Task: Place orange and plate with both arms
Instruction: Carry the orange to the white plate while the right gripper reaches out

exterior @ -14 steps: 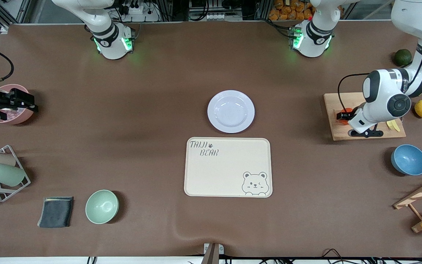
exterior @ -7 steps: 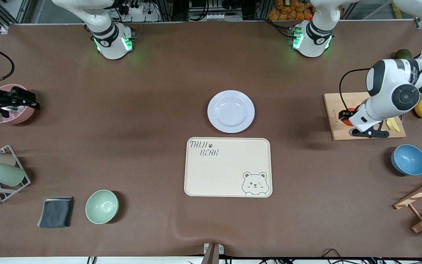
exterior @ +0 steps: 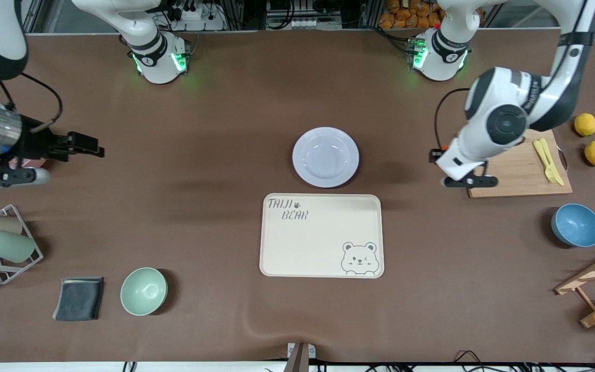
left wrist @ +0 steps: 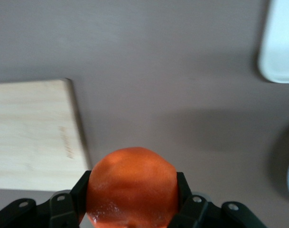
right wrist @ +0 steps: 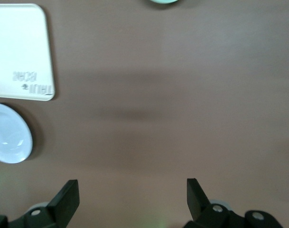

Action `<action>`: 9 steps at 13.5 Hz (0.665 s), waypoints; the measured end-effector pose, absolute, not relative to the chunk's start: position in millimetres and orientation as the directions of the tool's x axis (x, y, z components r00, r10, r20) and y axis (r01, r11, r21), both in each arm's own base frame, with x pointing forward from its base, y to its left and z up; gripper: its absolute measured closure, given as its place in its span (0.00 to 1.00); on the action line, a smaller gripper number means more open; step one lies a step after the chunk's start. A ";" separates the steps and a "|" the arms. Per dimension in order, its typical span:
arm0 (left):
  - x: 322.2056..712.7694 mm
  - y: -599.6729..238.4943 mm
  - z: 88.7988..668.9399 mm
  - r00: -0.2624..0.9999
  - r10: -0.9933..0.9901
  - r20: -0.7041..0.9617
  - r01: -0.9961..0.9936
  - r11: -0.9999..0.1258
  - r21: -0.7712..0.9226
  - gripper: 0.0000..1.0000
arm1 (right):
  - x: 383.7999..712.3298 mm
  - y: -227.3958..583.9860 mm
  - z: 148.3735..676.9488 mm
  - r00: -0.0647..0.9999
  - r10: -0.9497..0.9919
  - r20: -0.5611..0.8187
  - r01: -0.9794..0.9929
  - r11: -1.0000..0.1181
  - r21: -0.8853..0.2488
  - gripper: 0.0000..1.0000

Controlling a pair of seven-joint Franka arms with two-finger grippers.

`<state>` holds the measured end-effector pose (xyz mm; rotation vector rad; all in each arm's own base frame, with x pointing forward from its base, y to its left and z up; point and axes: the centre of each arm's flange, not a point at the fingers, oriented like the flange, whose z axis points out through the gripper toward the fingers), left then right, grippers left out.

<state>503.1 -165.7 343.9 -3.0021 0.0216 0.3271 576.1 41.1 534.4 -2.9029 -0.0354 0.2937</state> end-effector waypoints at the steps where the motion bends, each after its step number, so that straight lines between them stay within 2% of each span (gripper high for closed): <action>1: 494.2 -194.0 343.0 0.976 0.012 -0.218 -0.013 -0.994 -0.112 0.28 | 575.5 45.6 524.6 0.976 0.025 -0.215 -0.032 -0.965 -0.259 0.00; 6: 459.5 -312.9 337.7 0.970 0.064 -0.236 0.047 -0.996 -0.077 0.28 | 572.3 46.9 461.0 0.949 -0.083 -0.304 -0.209 -0.886 -0.413 0.00; 9: 446.6 -377.6 322.1 0.957 0.098 -0.274 0.086 -0.995 -0.055 0.28 | 567.8 53.6 428.1 0.938 -0.125 -0.323 -0.271 -0.846 -0.459 0.00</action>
